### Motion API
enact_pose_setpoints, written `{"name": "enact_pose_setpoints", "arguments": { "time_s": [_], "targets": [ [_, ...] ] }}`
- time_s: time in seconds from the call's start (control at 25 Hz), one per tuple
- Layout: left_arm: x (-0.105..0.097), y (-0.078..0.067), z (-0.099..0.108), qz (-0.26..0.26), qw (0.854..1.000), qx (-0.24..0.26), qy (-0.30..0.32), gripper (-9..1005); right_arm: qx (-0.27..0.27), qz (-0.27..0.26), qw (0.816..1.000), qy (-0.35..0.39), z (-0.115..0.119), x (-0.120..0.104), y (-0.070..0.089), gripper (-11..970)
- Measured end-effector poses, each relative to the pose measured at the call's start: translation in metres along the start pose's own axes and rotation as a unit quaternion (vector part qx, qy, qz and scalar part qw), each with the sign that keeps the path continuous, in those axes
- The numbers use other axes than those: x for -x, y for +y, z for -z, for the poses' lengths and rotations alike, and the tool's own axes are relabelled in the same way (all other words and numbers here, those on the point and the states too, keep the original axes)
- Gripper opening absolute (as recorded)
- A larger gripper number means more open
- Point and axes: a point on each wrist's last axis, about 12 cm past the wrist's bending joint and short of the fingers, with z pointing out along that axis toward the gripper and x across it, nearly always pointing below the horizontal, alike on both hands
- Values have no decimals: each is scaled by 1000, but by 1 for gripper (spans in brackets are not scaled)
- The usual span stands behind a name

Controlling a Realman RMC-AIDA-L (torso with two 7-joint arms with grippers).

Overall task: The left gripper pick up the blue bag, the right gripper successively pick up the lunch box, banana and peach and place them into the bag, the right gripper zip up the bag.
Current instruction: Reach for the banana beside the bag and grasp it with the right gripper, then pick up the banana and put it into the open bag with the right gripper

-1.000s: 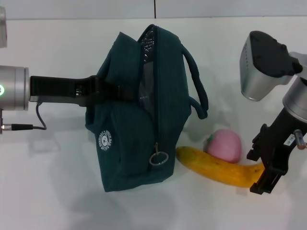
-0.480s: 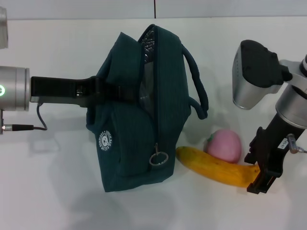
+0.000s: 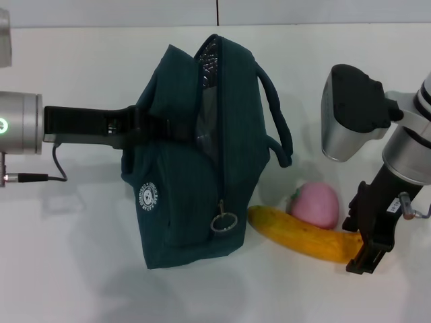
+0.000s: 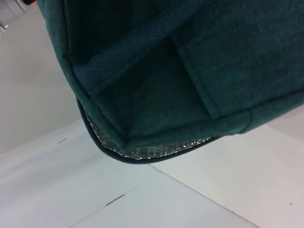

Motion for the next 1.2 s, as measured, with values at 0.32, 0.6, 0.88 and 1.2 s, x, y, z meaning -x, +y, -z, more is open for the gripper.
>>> {"name": "enact_pose_setpoints", "arguments": {
  "time_s": [0.32, 0.6, 0.88, 1.2],
  "targets": [
    [1, -1, -1, -1, 1000, -1, 0, 34, -1, 2, 1000, 9, -5, 1, 1, 749],
    [1, -1, -1, -1, 1000, -1, 0, 34, -7, 2, 1000, 9, -5, 2, 0, 638],
    [1, -1, -1, -1, 1000, -1, 0, 34, -9, 2, 1000, 11, -5, 2, -1, 494],
    [-1, 1, 1, 2, 1000, -2, -2, 34, -9, 20, 999, 31, -3, 1, 4, 456]
  ]
}}
